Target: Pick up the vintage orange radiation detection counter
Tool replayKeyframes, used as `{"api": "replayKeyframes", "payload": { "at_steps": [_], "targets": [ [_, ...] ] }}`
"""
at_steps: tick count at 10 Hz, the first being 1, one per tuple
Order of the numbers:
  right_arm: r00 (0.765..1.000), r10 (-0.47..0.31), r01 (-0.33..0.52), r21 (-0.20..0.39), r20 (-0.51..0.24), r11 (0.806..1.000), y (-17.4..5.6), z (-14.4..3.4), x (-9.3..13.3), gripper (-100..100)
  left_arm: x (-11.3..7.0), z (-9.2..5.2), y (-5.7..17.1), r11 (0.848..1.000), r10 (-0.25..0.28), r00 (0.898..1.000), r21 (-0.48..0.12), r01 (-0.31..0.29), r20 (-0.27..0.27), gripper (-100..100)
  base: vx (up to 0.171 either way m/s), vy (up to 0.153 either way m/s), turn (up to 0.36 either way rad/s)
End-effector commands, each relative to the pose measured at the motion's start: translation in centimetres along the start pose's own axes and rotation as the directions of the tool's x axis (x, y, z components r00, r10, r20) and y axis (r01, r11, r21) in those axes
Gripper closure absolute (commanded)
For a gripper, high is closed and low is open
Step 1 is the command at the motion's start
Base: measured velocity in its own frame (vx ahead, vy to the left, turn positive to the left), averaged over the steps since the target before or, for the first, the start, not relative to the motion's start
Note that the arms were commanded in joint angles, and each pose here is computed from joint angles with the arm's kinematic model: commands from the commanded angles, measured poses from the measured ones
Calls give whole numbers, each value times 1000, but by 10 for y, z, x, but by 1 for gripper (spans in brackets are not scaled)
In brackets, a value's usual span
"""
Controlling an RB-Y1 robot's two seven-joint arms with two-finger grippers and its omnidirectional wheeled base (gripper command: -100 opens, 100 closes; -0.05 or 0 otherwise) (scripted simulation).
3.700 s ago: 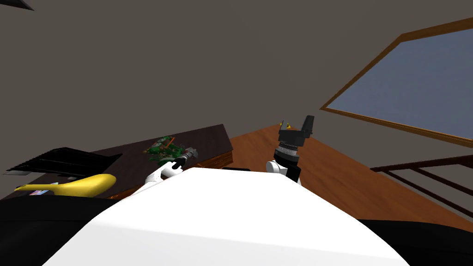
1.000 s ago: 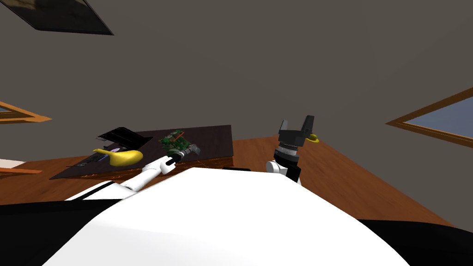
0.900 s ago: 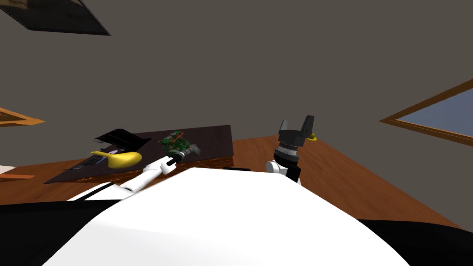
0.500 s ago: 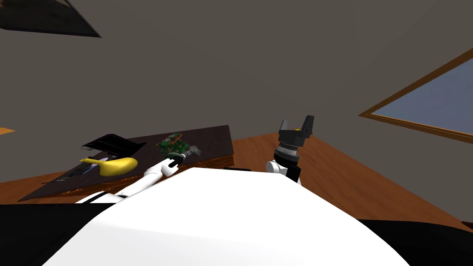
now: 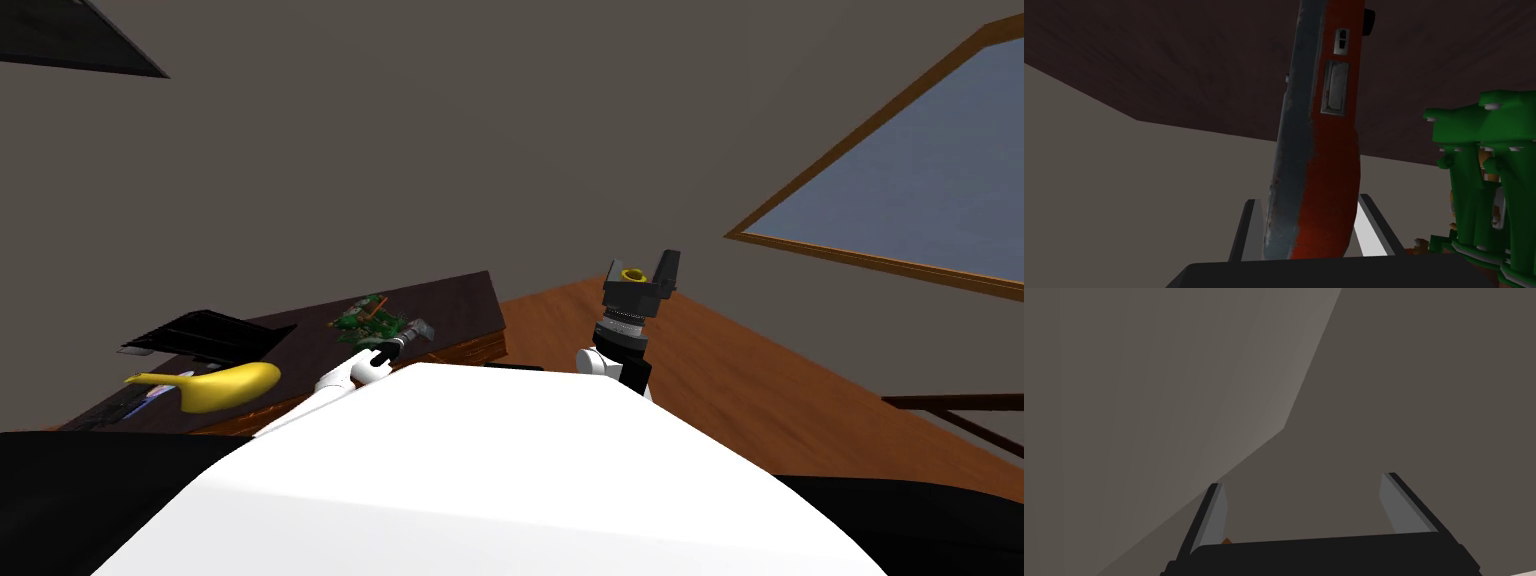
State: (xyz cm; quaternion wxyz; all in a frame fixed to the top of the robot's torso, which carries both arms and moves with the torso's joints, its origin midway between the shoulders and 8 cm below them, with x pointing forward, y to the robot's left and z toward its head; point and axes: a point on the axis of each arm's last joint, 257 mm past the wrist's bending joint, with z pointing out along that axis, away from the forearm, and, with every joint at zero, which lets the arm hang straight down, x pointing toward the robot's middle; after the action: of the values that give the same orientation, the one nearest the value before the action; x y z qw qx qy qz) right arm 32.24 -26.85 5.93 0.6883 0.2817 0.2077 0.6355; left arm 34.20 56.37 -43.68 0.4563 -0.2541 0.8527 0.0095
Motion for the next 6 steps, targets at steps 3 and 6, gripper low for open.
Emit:
{"api": "replayKeyframes", "payload": {
  "at_steps": [3,6],
  "targets": [
    [1000,0,0,0,0,1000,0,0,0,0,3,-11,2,998,-30,999,-48,31,12,100,-59,39,-149],
    [1000,0,0,0,0,1000,0,0,0,0,5,-21,7,995,-55,998,-88,57,24,100,-61,57,-160]
  ]
}}
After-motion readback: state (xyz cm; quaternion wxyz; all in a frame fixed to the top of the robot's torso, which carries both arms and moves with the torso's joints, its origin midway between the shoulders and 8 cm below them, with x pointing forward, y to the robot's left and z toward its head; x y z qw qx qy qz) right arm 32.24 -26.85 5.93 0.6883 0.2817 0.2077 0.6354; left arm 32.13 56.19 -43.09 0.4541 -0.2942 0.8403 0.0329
